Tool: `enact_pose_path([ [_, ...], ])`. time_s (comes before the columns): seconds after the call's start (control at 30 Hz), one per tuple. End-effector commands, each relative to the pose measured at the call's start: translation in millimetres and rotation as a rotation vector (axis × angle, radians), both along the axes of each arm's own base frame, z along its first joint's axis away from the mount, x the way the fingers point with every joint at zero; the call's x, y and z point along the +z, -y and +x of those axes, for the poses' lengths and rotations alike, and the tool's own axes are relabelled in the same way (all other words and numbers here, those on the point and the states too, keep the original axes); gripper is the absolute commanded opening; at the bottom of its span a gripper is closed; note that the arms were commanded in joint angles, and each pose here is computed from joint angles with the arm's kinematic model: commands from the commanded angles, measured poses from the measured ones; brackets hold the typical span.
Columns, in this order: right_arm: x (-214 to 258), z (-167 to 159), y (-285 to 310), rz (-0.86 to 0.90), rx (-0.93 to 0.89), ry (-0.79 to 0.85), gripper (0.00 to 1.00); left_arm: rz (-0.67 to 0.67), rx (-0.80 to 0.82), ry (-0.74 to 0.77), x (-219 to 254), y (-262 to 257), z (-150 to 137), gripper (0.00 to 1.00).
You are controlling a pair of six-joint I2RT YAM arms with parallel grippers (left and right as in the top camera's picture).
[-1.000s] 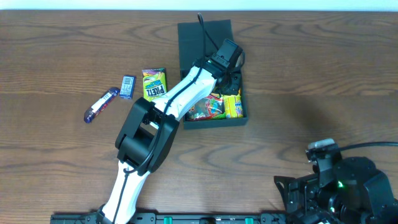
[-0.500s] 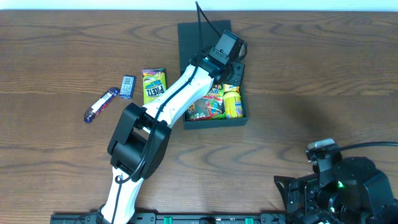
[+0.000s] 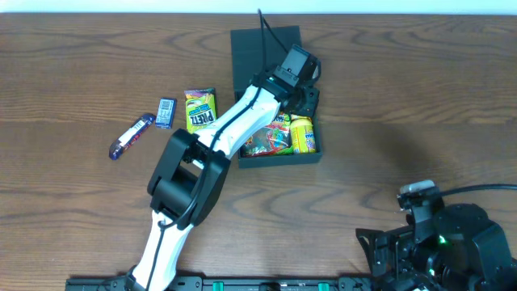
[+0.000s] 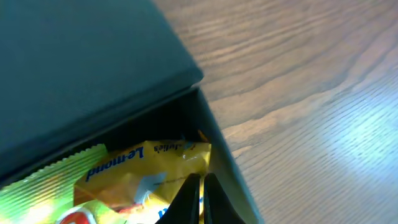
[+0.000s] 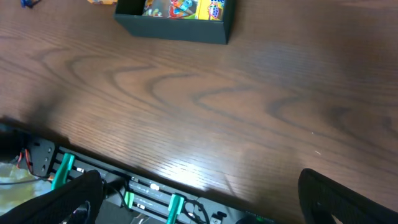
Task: Pack container
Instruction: 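Carry the yellow almond pack into the black box and release, then move the left gripper back left and grasp the green Pretz box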
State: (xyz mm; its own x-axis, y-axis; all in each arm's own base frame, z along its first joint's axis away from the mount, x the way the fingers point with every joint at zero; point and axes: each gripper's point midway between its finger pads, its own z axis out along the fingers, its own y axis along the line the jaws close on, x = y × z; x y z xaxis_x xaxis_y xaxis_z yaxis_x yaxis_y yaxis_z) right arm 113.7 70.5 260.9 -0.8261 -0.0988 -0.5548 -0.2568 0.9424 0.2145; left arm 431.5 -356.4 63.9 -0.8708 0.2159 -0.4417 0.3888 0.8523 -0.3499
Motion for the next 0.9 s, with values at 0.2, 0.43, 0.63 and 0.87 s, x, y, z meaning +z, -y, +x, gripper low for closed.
enact_pose_path([
  [0.2,3.7,1.1,0.9,-0.004,0.005,0.017,0.99,0.003,-0.031,-0.021,-13.3,5.3,-2.8,0.06],
  [0.43,3.6,1.1,0.9,-0.004,0.005,0.017,0.99,-0.011,-0.005,0.005,8.6,-5.7,5.6,0.06],
  [0.63,3.7,1.1,0.9,-0.004,0.005,0.017,0.99,0.043,0.122,0.112,67.0,-55.2,26.6,0.05],
  [0.87,3.7,1.1,0.9,-0.004,0.005,0.017,0.99,0.185,0.326,0.234,132.7,-139.4,34.9,0.06],
])
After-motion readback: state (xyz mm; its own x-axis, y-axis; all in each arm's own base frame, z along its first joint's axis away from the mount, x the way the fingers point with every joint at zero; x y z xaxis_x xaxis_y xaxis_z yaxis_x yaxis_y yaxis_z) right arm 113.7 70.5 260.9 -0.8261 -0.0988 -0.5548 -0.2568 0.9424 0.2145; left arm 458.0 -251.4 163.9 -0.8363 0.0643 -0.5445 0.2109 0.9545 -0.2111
